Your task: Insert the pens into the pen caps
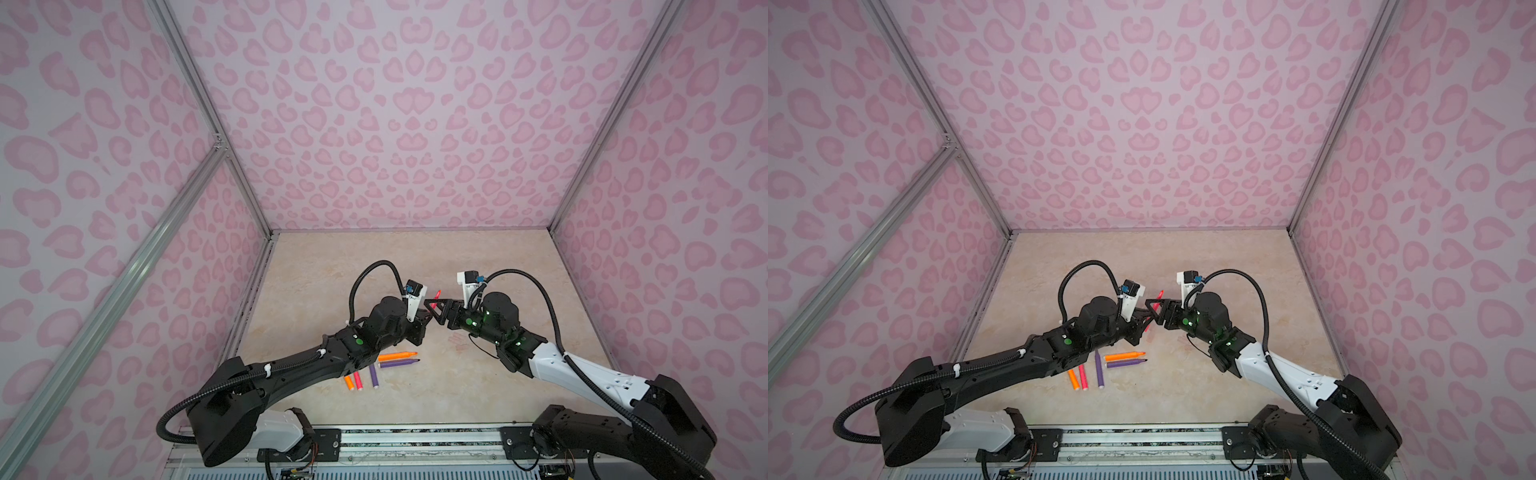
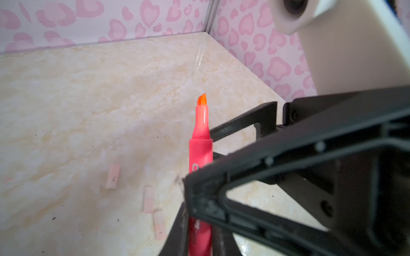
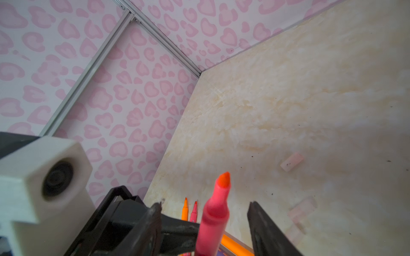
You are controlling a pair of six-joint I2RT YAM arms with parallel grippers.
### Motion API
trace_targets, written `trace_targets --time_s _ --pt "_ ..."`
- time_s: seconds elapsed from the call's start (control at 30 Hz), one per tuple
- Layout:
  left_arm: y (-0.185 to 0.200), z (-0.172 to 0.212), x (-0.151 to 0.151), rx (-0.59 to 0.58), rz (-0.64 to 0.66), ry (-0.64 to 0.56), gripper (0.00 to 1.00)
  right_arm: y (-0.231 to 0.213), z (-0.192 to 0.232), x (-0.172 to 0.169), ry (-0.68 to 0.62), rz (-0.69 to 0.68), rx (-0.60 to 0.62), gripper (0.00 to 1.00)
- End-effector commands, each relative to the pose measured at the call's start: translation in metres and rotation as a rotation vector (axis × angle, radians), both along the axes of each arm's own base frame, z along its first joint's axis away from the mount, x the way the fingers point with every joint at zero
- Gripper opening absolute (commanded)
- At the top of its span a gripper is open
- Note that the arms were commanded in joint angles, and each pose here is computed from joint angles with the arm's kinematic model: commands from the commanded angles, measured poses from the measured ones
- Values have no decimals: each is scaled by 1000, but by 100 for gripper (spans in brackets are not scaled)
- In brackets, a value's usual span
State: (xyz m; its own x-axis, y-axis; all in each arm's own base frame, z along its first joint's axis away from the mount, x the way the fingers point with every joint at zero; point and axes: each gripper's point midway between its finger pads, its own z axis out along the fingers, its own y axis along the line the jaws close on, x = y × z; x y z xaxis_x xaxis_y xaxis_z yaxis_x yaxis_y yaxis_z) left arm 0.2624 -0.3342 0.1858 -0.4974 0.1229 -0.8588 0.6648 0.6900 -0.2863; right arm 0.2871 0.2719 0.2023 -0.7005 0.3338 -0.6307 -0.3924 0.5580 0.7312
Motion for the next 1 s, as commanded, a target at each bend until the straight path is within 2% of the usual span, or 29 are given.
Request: trace_targets --time_s 0.0,0.1,0.2,0.5,0.57,0.7,0.83,0.97 --pt "-4 14 2 -36 -9 -36 4 6 3 1 -10 13 5 54" --pt "-5 12 2 -32 -10 -29 4 5 -1 3 -1 5 -19 40" --pt "-8 12 1 -31 -23 -21 4 6 0 3 1 7 -18 35" --pt "-7 12 2 -23 -14 -20 4 4 -2 4 7 -6 -32 11" --pt "-8 12 1 -26 -18 -16 4 7 -2 2 12 10 -21 8" --pt "-8 11 3 -19 -11 -16 13 14 -2 -3 11 27 -12 3" --pt "-7 10 4 -15 -5 -19 22 16 -3 -4 8 28 -13 2" --pt "-7 10 4 -11 -6 -20 25 18 -5 -5 15 37 4 0"
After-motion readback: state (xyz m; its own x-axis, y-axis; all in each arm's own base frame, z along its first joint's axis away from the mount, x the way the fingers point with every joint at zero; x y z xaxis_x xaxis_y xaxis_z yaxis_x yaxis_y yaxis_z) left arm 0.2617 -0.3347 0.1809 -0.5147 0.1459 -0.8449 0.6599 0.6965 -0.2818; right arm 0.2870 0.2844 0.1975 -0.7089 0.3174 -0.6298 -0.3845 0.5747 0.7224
